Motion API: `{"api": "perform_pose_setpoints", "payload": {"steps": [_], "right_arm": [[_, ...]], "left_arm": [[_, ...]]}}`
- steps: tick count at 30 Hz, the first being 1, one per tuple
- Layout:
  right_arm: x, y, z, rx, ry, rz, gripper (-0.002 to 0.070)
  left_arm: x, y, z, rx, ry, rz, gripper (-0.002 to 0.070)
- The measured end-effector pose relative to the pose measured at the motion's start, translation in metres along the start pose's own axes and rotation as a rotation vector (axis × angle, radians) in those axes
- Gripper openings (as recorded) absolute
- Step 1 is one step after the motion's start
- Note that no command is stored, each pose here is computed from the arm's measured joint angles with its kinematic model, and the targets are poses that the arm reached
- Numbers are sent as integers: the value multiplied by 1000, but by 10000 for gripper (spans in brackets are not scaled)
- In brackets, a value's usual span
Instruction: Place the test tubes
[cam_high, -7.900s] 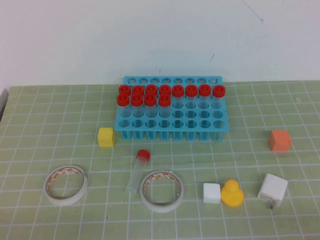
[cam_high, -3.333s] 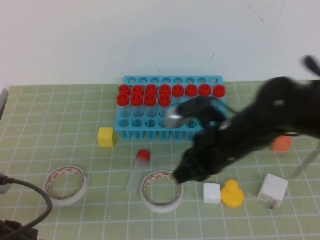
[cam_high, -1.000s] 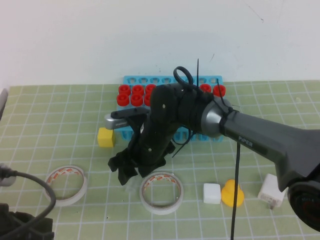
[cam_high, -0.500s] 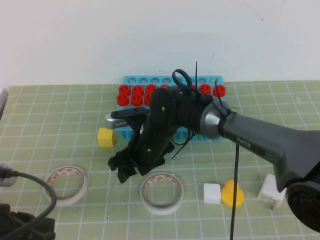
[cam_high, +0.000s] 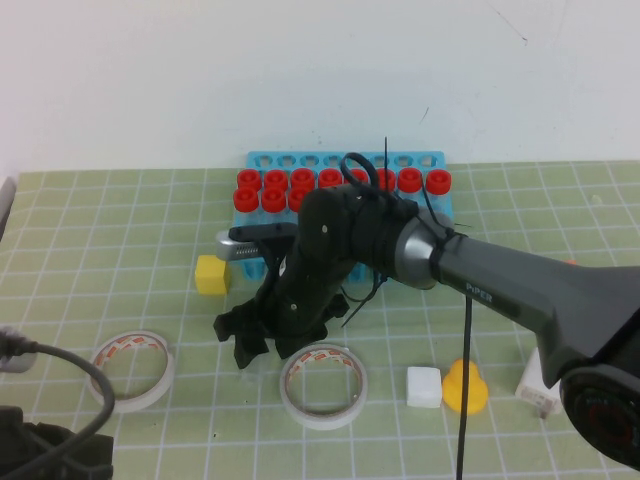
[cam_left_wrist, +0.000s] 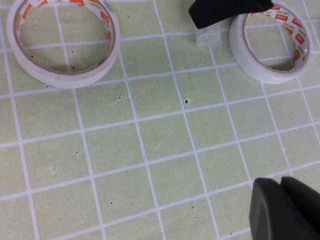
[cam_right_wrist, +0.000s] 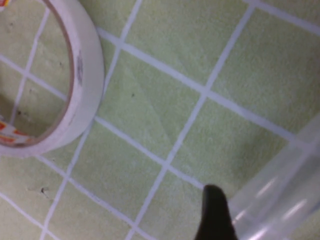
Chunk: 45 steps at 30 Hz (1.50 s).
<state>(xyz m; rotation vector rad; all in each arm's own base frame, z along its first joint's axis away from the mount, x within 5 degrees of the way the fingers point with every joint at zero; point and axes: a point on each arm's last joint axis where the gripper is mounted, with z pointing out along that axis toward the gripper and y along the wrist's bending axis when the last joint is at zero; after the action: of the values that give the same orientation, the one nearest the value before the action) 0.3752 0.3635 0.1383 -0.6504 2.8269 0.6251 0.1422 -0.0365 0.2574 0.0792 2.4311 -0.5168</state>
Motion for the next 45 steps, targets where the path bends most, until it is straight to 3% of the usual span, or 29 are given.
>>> {"api": "perform_pose_setpoints", "payload": {"steps": [8,15,26,33,37,45], "right_arm": [[0,0,1,2,0,6,429],[1,-1,3,0,6,11,231],[-1,1,2,-6,9,7,232],[-5,13,-17,-3,-5,-103,232],[-4,34,-48,61,-42,-227,232],[10,71,-99,349,-93,-453,232]], "left_arm": [[0,0,0,0,0,2,-1],[-1,-3,0,30,-12,14,-1],[-2,-4,0,44,-19,26,-1],[-1,-7,-5,50,-48,48,-1],[0,-10,-16,50,-106,92,-1],[8,-14,-34,26,-244,161,-1]]}}
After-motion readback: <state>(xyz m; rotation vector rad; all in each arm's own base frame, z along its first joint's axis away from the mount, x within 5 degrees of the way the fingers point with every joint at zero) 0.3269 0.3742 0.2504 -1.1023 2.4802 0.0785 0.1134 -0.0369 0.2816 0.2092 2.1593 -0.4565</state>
